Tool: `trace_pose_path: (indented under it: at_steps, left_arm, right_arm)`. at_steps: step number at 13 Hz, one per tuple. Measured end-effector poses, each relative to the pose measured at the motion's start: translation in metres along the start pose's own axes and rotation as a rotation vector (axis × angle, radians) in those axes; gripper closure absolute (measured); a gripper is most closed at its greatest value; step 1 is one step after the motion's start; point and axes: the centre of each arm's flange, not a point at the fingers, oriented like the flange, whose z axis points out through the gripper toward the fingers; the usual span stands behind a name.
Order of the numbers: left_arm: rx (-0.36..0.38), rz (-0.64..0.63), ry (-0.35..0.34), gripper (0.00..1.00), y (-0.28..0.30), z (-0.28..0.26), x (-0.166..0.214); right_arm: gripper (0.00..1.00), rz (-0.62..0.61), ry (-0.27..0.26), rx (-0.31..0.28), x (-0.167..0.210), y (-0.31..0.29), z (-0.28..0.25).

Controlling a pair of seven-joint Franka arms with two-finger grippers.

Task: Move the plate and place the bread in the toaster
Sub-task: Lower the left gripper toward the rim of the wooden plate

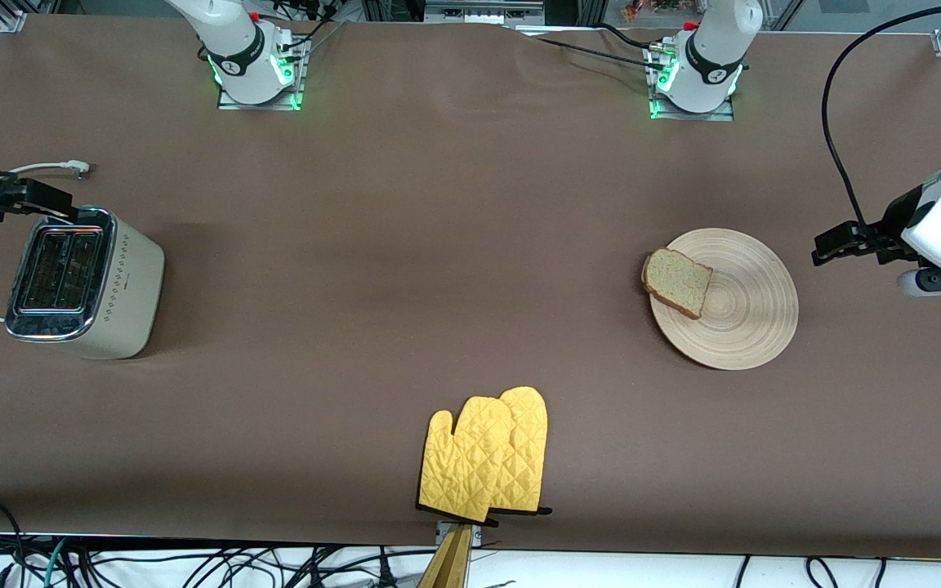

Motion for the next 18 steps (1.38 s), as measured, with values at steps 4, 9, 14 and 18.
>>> trace_pose_path:
  at_steps: [4,9,14,18]
  left_arm:
    - [0.0,0.0,-0.002,0.0,0.0,0.001,0.0]
    - [0.0,-0.002,-0.005,0.0,-0.001,0.002,0.0]
    - [-0.022,-0.04,-0.011,0.0,-0.052,0.022,0.011]
    - [-0.157,-0.011,-0.026,0.0,-0.133,0.063,0.018]
  right_arm:
    - [0.0,0.001,0.0,0.0,0.0,0.0,0.0]
    - [0.0,0.001,0.0,0.0,0.0,0.001,0.0]
    - [0.0,0.002,0.0,0.0,0.0,0.001,0.0]
    - [0.0,0.002,0.0,0.0,0.0,0.001,0.0]
